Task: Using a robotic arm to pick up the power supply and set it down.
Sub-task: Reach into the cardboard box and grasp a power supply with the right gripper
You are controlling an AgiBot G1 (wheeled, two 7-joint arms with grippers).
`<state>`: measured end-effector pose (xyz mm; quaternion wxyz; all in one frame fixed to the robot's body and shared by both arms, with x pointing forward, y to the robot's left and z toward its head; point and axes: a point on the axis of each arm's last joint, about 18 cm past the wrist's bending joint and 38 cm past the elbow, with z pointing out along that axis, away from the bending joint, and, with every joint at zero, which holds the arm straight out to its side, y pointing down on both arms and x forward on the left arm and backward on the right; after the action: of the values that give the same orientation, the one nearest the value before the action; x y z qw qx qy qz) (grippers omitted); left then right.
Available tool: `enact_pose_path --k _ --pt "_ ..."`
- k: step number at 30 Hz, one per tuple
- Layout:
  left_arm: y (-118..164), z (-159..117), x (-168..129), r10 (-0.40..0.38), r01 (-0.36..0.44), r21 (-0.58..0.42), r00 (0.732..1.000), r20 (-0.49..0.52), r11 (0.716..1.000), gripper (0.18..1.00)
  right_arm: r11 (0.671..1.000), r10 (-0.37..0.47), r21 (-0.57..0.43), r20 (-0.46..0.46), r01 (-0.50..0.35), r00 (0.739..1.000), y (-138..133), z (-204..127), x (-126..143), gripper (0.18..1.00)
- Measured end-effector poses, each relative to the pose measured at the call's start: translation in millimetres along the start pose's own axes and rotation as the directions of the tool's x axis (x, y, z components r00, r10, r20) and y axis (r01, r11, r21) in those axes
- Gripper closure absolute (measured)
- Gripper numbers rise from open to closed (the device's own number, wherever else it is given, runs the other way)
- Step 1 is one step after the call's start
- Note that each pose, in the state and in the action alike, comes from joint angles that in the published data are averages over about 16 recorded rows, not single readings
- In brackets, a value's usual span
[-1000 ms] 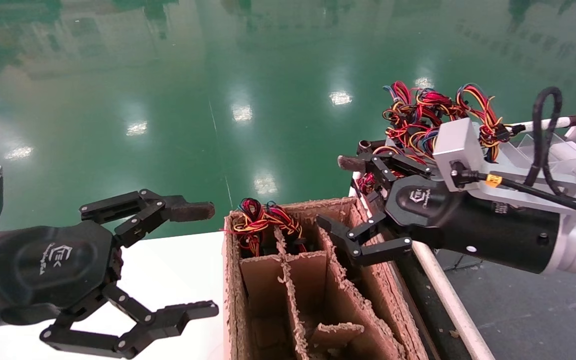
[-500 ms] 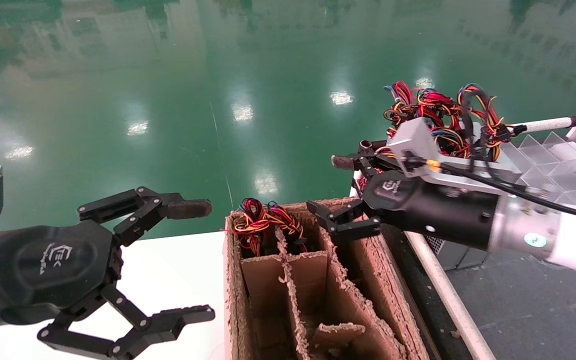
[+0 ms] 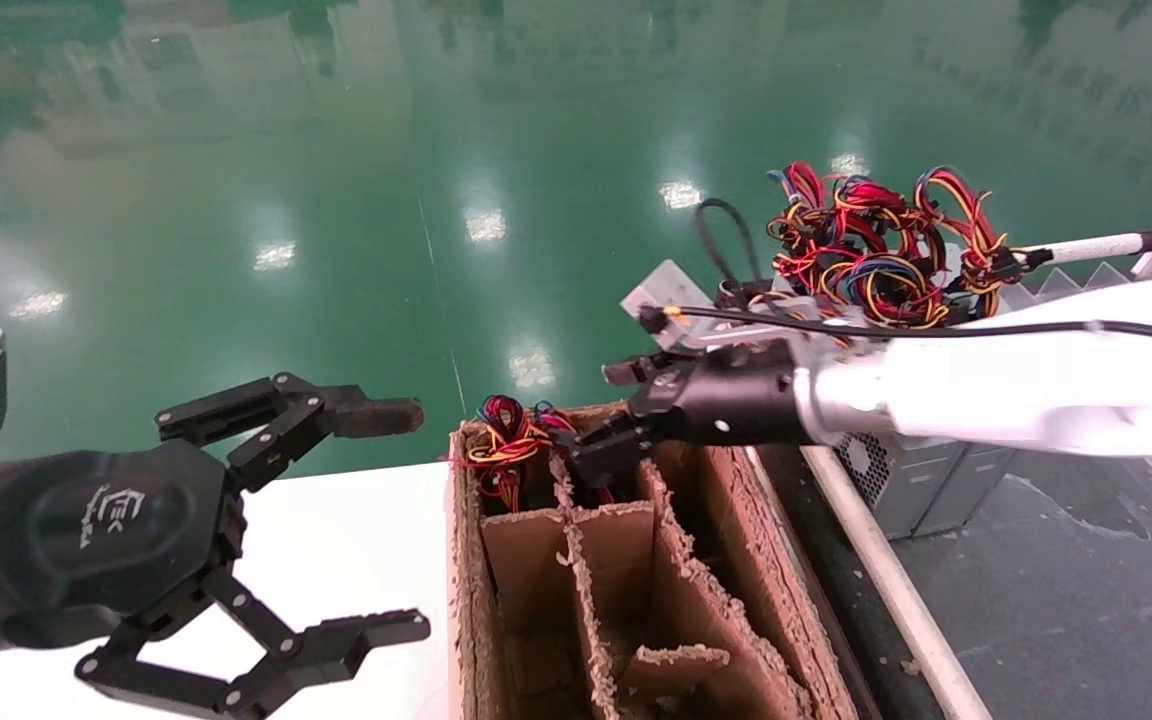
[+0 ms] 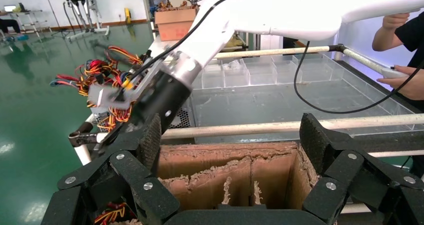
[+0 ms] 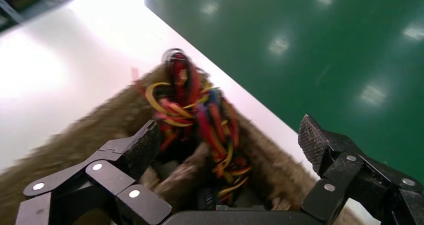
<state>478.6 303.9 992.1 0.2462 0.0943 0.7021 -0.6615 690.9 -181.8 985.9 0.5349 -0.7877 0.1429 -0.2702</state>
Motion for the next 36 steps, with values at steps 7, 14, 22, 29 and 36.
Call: enact_pose_path --k 7,14,22,29,36 --pt "0.0 0.0 0.0 0.0 0.0 0.0 1.0 0.0 1.0 0.183 0.999 -0.038 -0.011 -0.008 0.038 0.999 -2.4 13.2 3.2 0.178" --pt "0.0 0.0 0.0 0.0 0.0 0.0 1.0 0.0 1.0 0.183 0.996 -0.087 -0.008 -0.003 0.087 0.996 0.7 15.6 2.0 0.179" --pt "0.0 0.0 0.0 0.0 0.0 0.0 1.0 0.0 1.0 0.183 0.991 -0.135 -0.02 -0.02 0.134 0.991 7.5 21.2 2.3 0.193" --pt "0.0 0.0 0.0 0.0 0.0 0.0 1.0 0.0 1.0 0.183 0.987 -0.163 -0.023 -0.041 0.162 0.986 11.2 26.9 3.1 0.245" --pt "0.0 0.0 0.0 0.0 0.0 0.0 1.0 0.0 1.0 0.183 0.984 -0.179 -0.021 -0.055 0.178 0.982 14.6 30.9 2.9 0.345"
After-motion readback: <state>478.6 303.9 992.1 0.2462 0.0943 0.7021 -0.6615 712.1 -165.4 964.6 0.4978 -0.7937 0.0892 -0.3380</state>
